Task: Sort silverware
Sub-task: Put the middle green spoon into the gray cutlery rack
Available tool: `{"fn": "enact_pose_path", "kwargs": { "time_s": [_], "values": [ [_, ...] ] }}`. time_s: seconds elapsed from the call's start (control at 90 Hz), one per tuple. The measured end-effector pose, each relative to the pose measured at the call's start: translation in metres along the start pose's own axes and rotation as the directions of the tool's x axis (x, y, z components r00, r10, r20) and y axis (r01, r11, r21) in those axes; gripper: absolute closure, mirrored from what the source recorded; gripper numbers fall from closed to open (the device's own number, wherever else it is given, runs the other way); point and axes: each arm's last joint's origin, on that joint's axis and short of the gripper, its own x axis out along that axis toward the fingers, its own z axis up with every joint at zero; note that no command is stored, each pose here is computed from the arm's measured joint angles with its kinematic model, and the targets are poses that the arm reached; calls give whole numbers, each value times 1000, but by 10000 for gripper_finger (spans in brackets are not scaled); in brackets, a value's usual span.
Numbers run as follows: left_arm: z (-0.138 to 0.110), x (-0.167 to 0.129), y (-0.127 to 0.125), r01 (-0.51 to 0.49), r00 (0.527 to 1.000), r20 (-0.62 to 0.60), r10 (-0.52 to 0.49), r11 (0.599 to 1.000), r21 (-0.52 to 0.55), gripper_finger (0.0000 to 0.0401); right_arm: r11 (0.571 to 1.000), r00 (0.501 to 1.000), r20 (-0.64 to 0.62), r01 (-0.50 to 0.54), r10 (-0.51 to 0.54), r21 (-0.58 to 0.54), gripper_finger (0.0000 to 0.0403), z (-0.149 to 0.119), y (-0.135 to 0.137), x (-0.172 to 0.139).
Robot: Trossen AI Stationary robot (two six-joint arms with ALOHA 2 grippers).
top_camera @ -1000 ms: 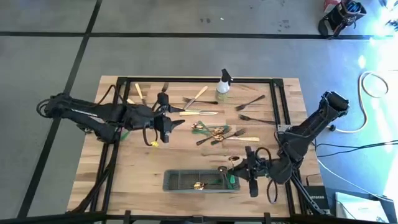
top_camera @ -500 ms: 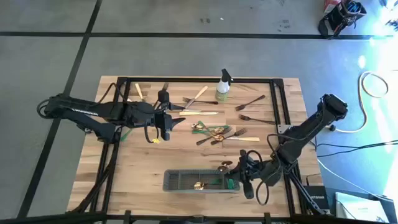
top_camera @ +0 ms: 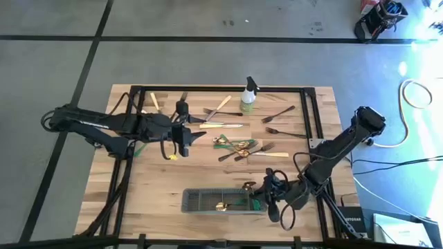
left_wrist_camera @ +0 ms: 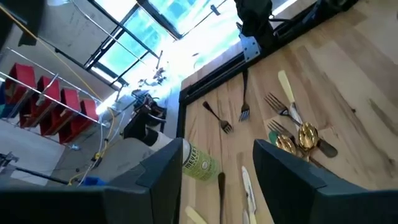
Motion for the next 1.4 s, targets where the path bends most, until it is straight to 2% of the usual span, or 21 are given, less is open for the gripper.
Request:
{"fn": "enact_pose_path", "kwargs": {
  "time_s": [0.311, 1.111, 1.4],
  "values": [
    [1, 0, -1, 49, 998, 31, -48, 999, -24, 221, 999, 999, -29, 20, -19, 27, 402, -12, -10, 2],
    [1, 0, -1, 49, 998, 35, -48, 998, -26, 221, 1000, 999, -45, 16, -15, 17, 402, -13, -10, 2],
    [1, 0, -1, 49, 998, 35, -48, 998, -26, 221, 1000, 999, -38, 21, -20, 16, 366, -13, -10, 2]
  ]
}}
